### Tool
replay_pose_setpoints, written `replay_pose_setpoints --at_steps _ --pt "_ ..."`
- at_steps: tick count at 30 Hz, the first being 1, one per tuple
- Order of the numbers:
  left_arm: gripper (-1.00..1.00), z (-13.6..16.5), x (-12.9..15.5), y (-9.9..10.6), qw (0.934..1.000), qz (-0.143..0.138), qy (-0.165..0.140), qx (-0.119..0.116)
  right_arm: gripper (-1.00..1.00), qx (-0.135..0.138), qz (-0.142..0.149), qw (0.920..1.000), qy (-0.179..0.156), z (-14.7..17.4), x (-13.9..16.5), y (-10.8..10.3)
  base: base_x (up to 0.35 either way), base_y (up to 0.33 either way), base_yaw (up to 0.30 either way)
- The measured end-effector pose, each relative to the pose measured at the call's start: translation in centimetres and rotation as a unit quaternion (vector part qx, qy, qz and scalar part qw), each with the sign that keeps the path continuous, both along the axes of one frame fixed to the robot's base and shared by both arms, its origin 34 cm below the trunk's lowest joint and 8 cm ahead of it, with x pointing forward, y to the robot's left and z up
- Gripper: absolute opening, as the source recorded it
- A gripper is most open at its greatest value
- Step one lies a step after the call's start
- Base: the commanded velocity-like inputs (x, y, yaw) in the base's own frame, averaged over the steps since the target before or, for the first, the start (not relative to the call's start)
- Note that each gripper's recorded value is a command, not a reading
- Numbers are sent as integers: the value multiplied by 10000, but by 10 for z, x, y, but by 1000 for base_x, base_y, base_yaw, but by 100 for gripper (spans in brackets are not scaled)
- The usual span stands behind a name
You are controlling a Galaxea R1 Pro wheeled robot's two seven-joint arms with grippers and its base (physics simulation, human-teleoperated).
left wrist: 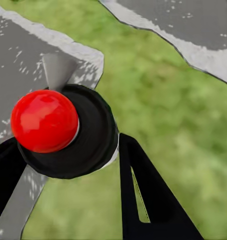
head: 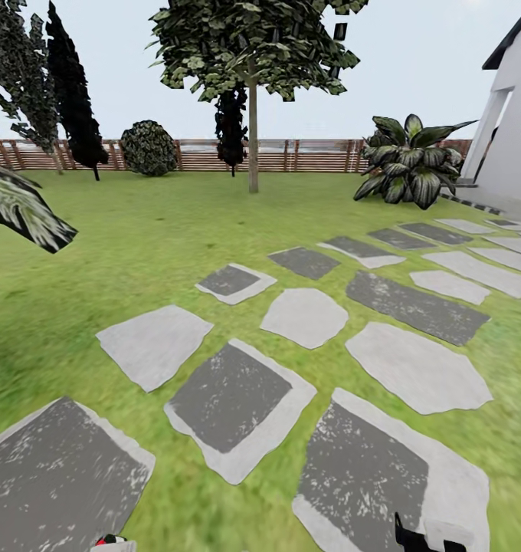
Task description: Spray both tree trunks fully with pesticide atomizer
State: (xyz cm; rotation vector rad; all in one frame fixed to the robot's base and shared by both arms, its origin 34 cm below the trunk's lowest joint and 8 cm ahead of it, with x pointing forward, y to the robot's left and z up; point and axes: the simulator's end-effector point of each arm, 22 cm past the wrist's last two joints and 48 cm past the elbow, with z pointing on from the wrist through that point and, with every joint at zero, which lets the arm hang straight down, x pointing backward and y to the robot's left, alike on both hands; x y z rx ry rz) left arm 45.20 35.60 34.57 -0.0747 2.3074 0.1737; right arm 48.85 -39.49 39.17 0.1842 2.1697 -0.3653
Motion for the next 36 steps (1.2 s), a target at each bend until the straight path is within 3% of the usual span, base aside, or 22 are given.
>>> replay_pose_setpoints --at_steps 16,24,36 --pt "-100 0 -1 1 10000 5 15 10 100 -3 -2 10000 -8 1 1 0 337 0 2" --pt "-100 0 0 1 10000 2 4 5 100 -5 -5 10000 -5 0 0 0 337 0 188" --pt "-100 0 0 1 10000 2 1 6 100 -5 -8 10000 -5 0 0 0 337 0 15"
